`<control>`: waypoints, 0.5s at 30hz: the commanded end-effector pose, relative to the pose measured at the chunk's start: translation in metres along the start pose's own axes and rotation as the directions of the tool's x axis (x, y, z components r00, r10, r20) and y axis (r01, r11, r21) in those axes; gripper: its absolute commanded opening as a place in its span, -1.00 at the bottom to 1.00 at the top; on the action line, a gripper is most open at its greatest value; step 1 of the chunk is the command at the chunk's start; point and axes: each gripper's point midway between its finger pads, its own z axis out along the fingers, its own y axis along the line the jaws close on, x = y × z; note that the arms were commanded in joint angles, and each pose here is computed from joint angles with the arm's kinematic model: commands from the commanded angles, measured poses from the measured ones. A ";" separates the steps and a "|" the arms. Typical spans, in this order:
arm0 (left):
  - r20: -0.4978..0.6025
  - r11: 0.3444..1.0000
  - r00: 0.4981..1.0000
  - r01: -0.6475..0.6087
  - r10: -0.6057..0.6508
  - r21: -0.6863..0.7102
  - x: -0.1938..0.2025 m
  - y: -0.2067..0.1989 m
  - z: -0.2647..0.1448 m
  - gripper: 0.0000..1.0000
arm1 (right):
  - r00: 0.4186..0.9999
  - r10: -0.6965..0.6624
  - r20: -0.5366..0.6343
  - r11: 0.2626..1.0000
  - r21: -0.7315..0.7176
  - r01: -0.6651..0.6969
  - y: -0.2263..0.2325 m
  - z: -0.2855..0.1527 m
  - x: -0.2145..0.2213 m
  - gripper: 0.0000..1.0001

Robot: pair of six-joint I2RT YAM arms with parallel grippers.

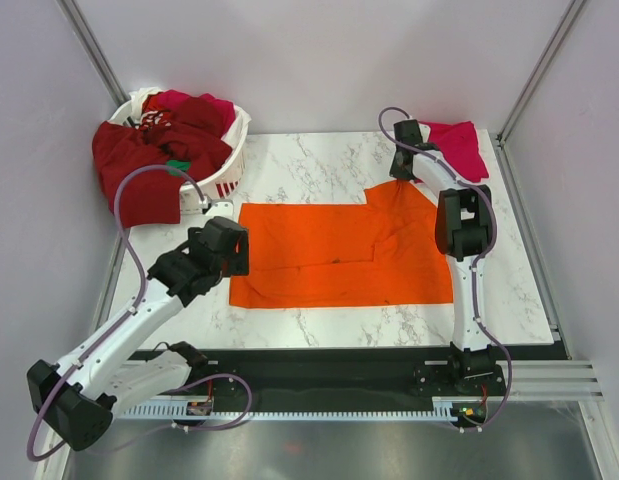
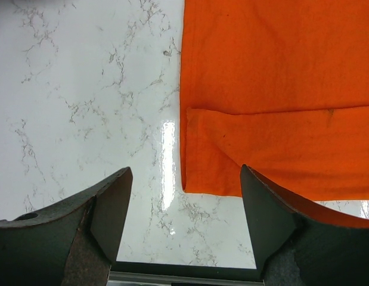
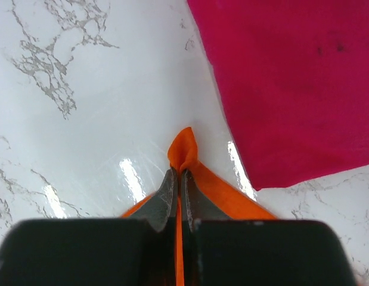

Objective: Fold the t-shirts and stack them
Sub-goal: Fold the tshirt

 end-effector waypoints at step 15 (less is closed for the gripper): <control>-0.163 0.993 0.984 0.057 -0.073 -0.100 -0.073 -0.036 0.127 0.61 | 0.998 0.030 -0.060 0.980 -0.197 -0.042 0.007 -0.085 0.030 -1.00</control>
